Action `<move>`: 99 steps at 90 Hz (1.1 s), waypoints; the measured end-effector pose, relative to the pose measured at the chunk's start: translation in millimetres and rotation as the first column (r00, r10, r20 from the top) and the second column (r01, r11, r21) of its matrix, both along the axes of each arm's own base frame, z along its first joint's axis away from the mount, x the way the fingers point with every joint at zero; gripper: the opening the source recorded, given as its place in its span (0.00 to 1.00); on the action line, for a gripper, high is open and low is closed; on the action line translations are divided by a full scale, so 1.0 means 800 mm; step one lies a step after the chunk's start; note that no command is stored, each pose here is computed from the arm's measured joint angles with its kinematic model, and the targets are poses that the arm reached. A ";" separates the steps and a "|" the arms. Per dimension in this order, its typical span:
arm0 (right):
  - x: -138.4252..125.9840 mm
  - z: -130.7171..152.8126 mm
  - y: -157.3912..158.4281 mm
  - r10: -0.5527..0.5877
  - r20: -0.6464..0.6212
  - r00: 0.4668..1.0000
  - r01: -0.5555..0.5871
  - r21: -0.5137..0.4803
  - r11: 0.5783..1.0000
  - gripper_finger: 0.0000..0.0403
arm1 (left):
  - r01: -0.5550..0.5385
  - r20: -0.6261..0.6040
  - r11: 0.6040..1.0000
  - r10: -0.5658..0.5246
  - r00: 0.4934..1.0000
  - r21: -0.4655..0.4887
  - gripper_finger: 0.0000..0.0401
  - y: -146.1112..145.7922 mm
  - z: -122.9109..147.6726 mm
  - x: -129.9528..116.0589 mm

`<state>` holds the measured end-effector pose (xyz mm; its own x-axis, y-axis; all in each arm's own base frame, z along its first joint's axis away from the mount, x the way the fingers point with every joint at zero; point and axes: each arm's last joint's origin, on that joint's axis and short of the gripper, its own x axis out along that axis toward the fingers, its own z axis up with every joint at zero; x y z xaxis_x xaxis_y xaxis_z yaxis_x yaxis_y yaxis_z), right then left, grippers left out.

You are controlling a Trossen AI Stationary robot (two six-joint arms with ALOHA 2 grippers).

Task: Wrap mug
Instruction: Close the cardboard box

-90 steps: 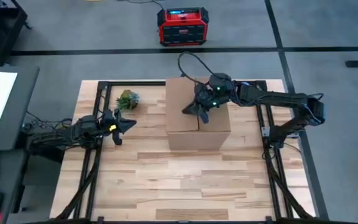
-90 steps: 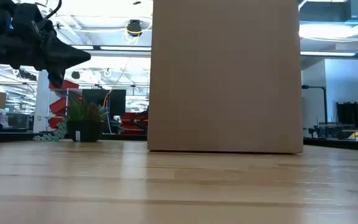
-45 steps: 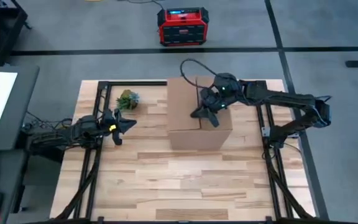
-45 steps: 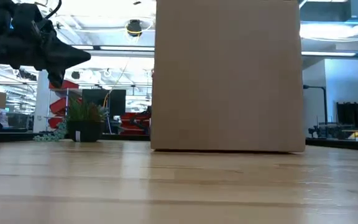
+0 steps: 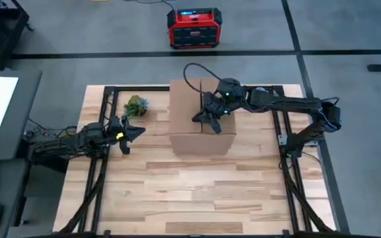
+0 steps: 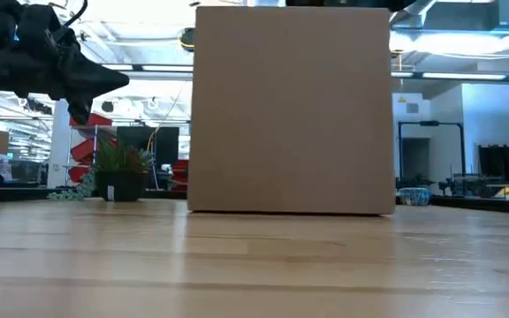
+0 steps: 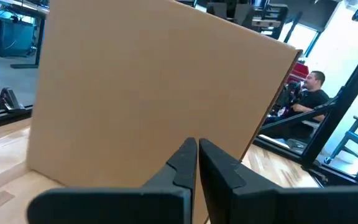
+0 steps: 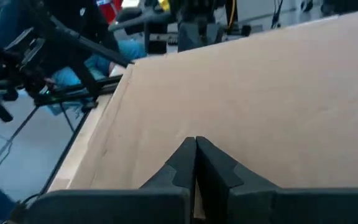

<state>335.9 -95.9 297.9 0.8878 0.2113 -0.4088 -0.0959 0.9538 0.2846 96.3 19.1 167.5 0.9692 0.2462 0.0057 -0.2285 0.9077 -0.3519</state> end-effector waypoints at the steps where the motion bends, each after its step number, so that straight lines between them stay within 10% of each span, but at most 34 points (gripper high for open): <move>1: 0.000 0.001 -0.001 -0.002 0.002 1.000 0.002 0.000 1.000 0.00 | 0.000 0.000 1.000 0.000 1.000 0.000 0.00 0.000 0.000 0.000; 30: 0.004 0.052 0.001 -0.015 0.028 0.999 0.014 0.018 1.000 0.00 | 0.000 -0.001 1.000 0.000 1.000 0.000 0.00 0.000 0.000 0.000; 57: 0.025 0.014 0.010 0.031 -0.105 0.994 -0.030 0.015 0.999 0.00 | 0.000 -0.001 1.000 0.000 1.000 0.000 0.00 0.000 0.000 0.000; 99: 0.045 0.018 -0.035 -0.035 0.017 0.999 0.036 -0.047 0.998 0.00 | 0.000 -0.001 1.000 0.000 1.000 0.000 0.00 0.000 0.000 0.000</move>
<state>371.8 -123.7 312.4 0.9009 0.1606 -0.4032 -0.0662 0.9690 0.2381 96.3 19.1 167.3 0.9691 0.2465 0.0049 -0.2291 0.9076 -0.3518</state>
